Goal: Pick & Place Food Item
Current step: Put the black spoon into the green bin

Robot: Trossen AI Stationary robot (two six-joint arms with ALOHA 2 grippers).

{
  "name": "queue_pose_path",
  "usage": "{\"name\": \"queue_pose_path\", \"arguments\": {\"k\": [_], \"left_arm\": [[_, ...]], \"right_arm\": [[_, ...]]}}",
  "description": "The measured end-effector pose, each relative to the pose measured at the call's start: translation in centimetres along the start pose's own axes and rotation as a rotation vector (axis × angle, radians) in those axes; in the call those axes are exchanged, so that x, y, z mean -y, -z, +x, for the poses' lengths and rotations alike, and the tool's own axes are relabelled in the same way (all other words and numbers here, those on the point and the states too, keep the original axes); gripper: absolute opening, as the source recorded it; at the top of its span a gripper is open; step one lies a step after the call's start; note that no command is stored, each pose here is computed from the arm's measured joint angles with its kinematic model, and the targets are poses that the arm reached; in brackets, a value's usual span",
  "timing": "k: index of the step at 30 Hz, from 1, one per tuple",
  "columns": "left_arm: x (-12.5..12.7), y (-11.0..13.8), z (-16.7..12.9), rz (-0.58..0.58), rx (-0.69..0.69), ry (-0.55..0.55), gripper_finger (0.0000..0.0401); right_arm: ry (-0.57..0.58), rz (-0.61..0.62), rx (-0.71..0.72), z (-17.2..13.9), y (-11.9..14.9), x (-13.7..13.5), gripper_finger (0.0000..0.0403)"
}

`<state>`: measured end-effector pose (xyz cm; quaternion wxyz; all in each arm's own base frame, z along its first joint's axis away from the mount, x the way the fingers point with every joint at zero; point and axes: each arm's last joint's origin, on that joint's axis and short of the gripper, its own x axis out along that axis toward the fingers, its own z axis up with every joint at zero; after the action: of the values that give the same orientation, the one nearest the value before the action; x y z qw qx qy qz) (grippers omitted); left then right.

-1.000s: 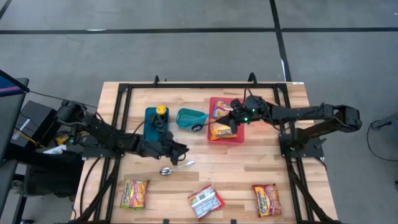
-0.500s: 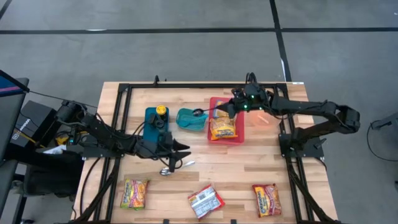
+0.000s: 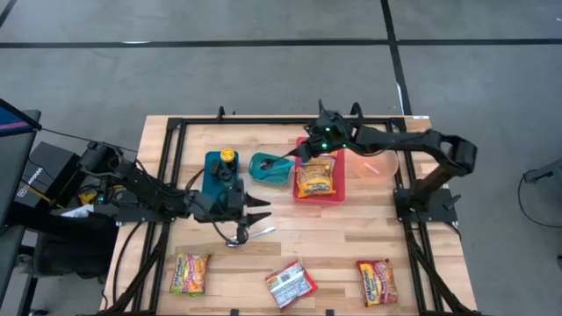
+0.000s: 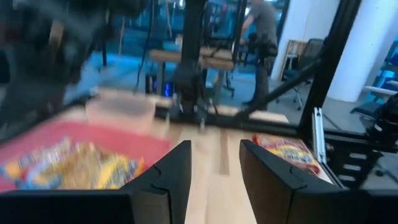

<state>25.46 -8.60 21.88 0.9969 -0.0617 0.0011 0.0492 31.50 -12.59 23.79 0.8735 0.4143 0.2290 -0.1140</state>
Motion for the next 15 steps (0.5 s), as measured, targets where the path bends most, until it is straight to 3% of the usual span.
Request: {"name": "queue_pose_path", "arguments": {"k": [7,15], "left_arm": [[0.1,-1.5,-0.1,0.115,0.14,0.003,0.0131],[0.1,-1.5,-0.1,0.125,0.146,0.003,0.0131]], "right_arm": [[0.018,0.098,-0.055,2.8,-0.3,1.0,0.0002],[0.054,0.167,-0.079,5.2,-0.4,2.0,0.0002]]}}
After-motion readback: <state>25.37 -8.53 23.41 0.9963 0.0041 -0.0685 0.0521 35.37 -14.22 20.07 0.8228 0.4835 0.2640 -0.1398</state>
